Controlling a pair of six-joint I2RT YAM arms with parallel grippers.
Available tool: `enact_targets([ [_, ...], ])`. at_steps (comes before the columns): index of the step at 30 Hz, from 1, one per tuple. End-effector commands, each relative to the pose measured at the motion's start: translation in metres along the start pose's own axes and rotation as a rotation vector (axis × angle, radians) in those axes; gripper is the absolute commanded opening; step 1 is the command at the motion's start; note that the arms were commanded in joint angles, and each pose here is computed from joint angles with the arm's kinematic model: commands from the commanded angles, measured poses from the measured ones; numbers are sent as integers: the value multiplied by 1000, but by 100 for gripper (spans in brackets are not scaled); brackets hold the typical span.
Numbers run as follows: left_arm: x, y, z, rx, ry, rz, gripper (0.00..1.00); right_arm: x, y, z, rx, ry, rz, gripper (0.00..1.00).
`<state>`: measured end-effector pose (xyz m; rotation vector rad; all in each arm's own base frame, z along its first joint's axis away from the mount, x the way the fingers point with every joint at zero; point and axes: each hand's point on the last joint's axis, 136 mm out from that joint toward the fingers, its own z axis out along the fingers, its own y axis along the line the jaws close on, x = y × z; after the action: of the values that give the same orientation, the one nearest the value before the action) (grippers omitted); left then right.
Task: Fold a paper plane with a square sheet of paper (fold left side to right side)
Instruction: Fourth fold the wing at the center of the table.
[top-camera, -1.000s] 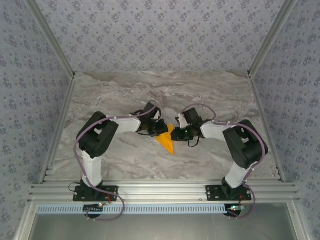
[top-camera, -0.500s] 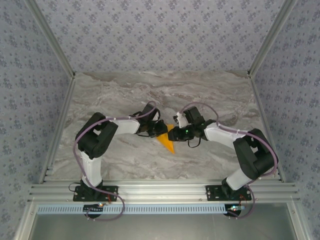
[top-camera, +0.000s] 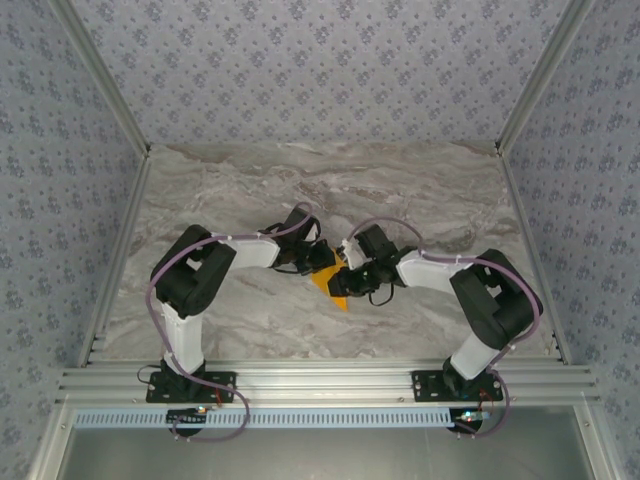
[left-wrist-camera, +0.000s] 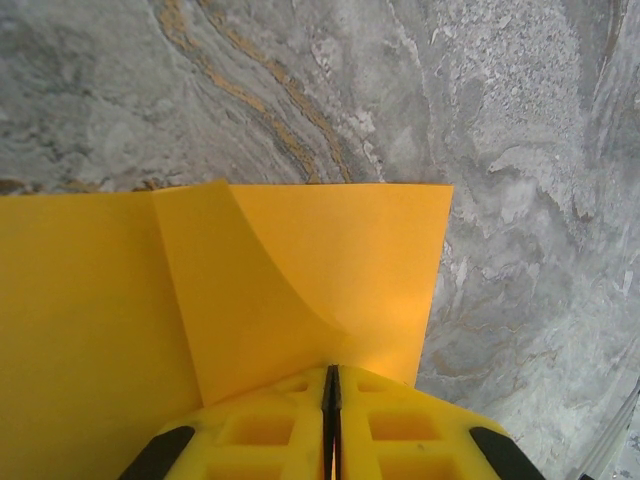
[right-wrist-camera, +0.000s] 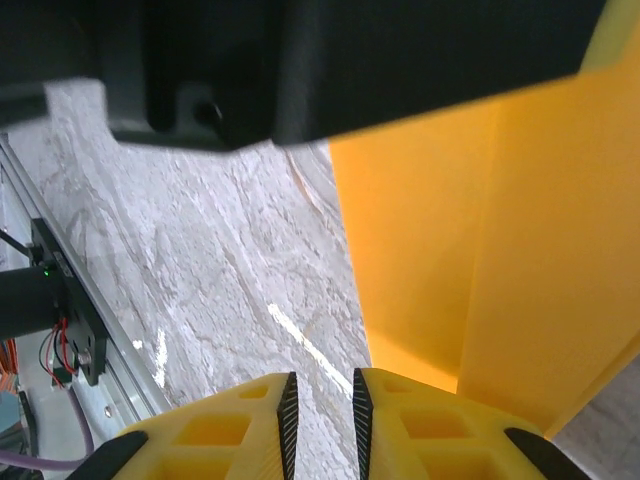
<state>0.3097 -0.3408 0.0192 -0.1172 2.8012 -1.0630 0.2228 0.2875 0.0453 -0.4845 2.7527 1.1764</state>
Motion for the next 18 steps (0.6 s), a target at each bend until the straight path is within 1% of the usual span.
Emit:
enact_targets([
  [1,33,47,4,-163,90,-65,10,14,-12,5,40,38,20,23],
  [7,32,47,5,-166,88,-65,10,23,-20,9,66,55,29,23],
  [18,31,46,5,-165,88,-65,10,31,-17,15,59,74,22,23],
])
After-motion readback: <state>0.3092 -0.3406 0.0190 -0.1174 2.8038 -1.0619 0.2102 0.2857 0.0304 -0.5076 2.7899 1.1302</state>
